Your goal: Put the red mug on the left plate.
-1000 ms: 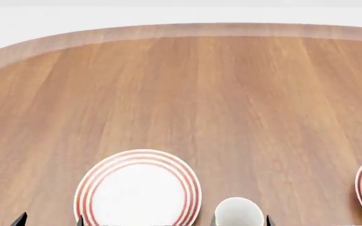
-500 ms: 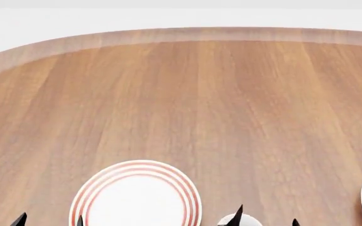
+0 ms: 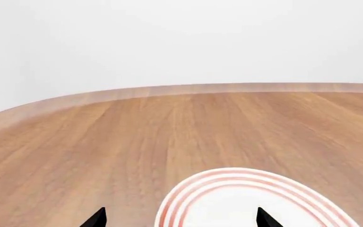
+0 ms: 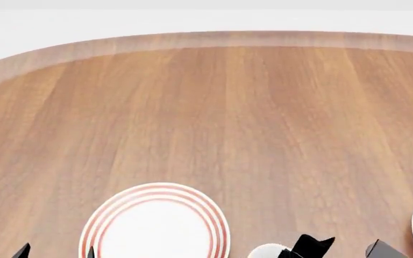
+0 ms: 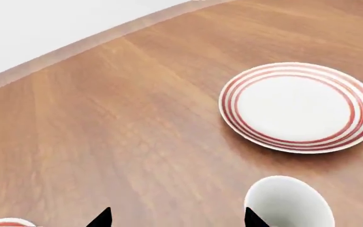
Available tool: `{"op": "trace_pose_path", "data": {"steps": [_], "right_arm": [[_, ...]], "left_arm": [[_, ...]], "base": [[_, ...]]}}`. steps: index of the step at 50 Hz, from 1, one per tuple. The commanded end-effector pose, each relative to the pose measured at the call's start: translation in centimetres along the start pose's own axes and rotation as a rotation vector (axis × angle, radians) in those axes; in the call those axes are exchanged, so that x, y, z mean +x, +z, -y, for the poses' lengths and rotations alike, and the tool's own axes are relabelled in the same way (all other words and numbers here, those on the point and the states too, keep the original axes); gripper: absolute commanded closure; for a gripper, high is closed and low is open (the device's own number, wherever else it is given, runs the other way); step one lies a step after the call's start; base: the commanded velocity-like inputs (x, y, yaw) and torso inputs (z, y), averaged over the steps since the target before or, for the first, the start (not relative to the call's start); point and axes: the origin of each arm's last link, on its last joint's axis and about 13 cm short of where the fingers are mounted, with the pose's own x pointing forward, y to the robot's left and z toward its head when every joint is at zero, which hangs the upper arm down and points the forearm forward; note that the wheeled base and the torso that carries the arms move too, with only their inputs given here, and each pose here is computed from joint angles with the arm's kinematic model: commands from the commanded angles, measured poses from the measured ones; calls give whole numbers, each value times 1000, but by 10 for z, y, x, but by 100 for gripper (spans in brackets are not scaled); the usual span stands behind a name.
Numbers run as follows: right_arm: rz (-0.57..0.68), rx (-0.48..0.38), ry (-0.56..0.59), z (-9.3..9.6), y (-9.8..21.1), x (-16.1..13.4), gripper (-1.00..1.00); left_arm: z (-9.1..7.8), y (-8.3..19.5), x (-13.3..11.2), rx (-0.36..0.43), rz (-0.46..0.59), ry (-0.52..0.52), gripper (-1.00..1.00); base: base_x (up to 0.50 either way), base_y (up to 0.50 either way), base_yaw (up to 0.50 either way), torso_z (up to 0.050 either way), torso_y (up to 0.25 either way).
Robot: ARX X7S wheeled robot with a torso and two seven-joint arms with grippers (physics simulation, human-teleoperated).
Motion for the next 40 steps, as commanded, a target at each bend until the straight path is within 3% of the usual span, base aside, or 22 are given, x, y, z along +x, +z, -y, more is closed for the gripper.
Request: {"op": "trace_pose_path", "data": {"steps": [1,6,7,8,27,40], "right_arm": [[-47,94,-117,2,15,-8,-100],[-58,148,-155,3,14,-8,-100],[-95,262,-163,-8,22,-18,-100],[-126,273,-216,-10,23,-21,-100],[-156,340,-247,-17,23,-13,-100],[-133,339,-284,-22,21,-3,-100]], "left_arm": [[0,0,0,0,0,0,-100],[0,0,0,-1,0,-1,-100],[0,0,-1,3,0,-3,-100],[0,0,-1,2,-1,-3,-100],[0,-1,0,2,-5,0,-100],[0,-1,0,4,-3,1,-100]], "base": [[0,0,0,0,0],[0,0,0,0,0],[0,0,0,0,0],[0,0,0,0,0],[0,0,0,0,0],[0,0,0,0,0]]}}
